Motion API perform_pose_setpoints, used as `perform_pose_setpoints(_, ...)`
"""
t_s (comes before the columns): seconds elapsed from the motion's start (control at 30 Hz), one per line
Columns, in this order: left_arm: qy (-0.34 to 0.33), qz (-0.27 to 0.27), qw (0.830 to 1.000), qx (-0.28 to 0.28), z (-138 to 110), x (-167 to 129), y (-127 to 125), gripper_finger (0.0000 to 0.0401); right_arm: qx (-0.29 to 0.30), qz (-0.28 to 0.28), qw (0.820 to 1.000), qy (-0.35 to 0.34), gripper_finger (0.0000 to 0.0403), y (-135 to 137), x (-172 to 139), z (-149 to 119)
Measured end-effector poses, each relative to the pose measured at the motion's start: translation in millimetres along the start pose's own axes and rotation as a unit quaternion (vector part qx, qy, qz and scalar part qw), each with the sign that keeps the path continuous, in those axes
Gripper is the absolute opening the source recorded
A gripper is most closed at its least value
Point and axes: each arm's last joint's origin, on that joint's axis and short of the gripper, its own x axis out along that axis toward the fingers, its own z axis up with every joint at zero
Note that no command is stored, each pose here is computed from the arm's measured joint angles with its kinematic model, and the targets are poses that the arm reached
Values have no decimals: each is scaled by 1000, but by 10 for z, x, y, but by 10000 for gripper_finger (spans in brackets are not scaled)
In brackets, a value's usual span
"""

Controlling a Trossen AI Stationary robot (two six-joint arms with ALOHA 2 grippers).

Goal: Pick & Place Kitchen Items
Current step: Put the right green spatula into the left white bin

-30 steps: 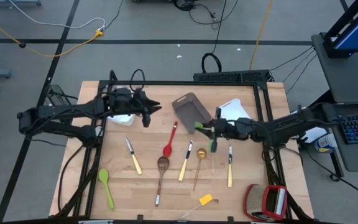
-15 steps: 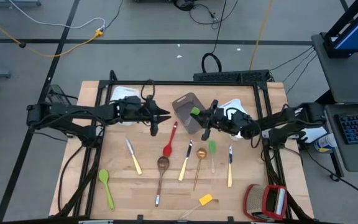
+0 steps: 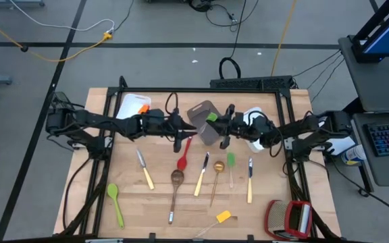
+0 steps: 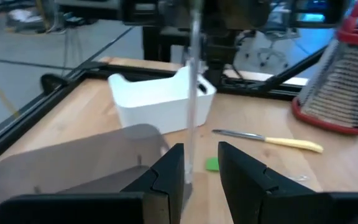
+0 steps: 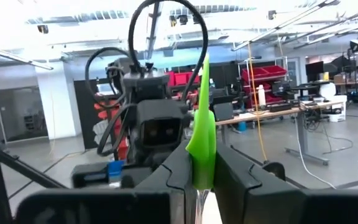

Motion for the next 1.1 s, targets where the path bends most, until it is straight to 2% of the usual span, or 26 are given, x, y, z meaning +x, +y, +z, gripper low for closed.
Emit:
perform_pose_setpoints(0.23,-12,-10,1000,13,21,3,-3,99,-1,26,1000,5,36,37,116,73)
perform_pose_setpoints(0.57,-17,-22,999,27,31,3,-16,96,-25,27,999,-7,37,55,194,155)
perform_pose_setpoints(0.67,-23,-22,999,28,41,3,-16,75,-26,26,999,-9,38,46,205,168)
perform_pose_setpoints(0.83,-26,-20,999,26,47,2,-13,10,-31,27,999,-7,38,42,208,166)
perform_pose_setpoints(0.97,-21,-7,999,25,35,3,-6,16,-52,24,998,3,45,42,210,149)
perform_pose_setpoints(1.1,-12,-4,1000,16,17,4,-3,6,-55,22,998,21,70,38,209,115)
